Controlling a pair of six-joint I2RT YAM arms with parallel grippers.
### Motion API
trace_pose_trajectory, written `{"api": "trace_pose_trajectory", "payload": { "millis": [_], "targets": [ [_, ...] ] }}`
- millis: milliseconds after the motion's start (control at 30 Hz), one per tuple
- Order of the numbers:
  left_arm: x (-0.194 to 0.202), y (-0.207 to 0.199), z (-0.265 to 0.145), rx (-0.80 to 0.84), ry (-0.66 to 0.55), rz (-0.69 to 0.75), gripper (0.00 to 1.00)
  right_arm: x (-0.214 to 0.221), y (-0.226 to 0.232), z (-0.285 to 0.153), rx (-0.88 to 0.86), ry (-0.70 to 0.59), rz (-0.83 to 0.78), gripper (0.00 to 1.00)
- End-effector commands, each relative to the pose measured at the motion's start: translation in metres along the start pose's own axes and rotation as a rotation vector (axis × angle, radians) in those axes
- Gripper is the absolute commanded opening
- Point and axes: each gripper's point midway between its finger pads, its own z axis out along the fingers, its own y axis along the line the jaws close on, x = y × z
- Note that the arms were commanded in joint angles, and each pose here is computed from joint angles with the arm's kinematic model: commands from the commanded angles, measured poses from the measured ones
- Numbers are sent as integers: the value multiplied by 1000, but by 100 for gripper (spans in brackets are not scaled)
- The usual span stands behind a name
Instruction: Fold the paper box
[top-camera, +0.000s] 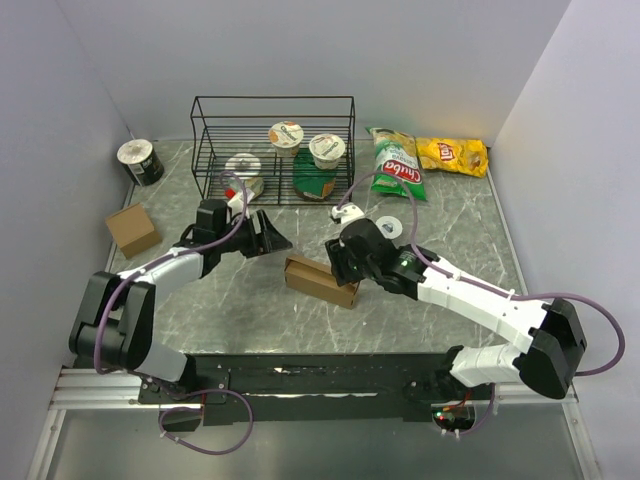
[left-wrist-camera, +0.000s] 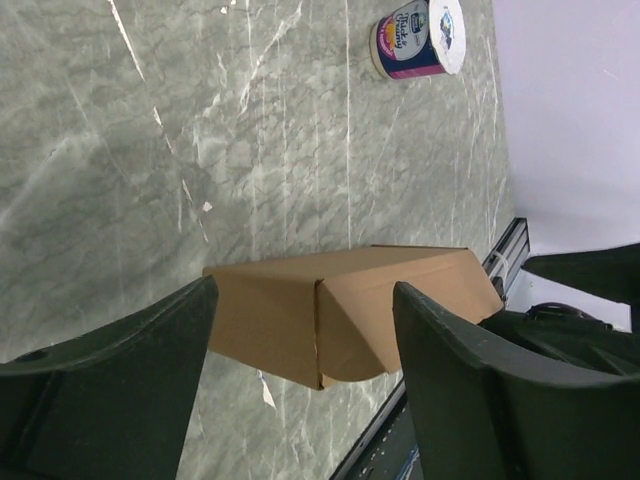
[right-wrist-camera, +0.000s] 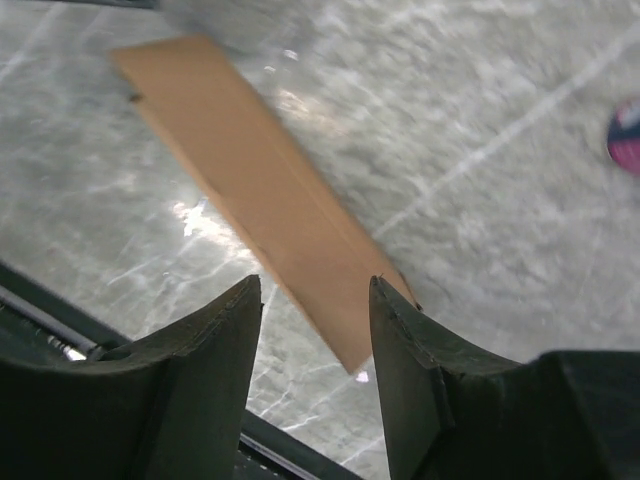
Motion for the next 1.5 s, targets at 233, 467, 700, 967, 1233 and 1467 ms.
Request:
{"api": "trace_pose_trajectory", "payload": {
  "millis": [233, 467, 700, 967, 1233, 1467],
  "targets": [
    [-10, -15, 7, 48, -26, 47, 71, -11, -27, -9, 284, -174, 152, 55],
    [-8, -15, 8, 36, -46, 46, 74, -1, -32, -11, 452, -195, 130, 52],
    [-6, -13, 8, 29, -45, 38, 75, 10, -33, -6, 561, -196, 87, 50],
    [-6, -11, 7, 16, -58, 38, 78, 31, -44, -5, 704, -153, 45, 47],
    [-28, -29, -6, 8, -127, 88, 98, 23, -59, -9, 703, -100, 64, 47],
    [-18, -25, -7, 7, -109, 77, 99, 2, -70, -23, 538, -166, 186, 47]
  ]
}}
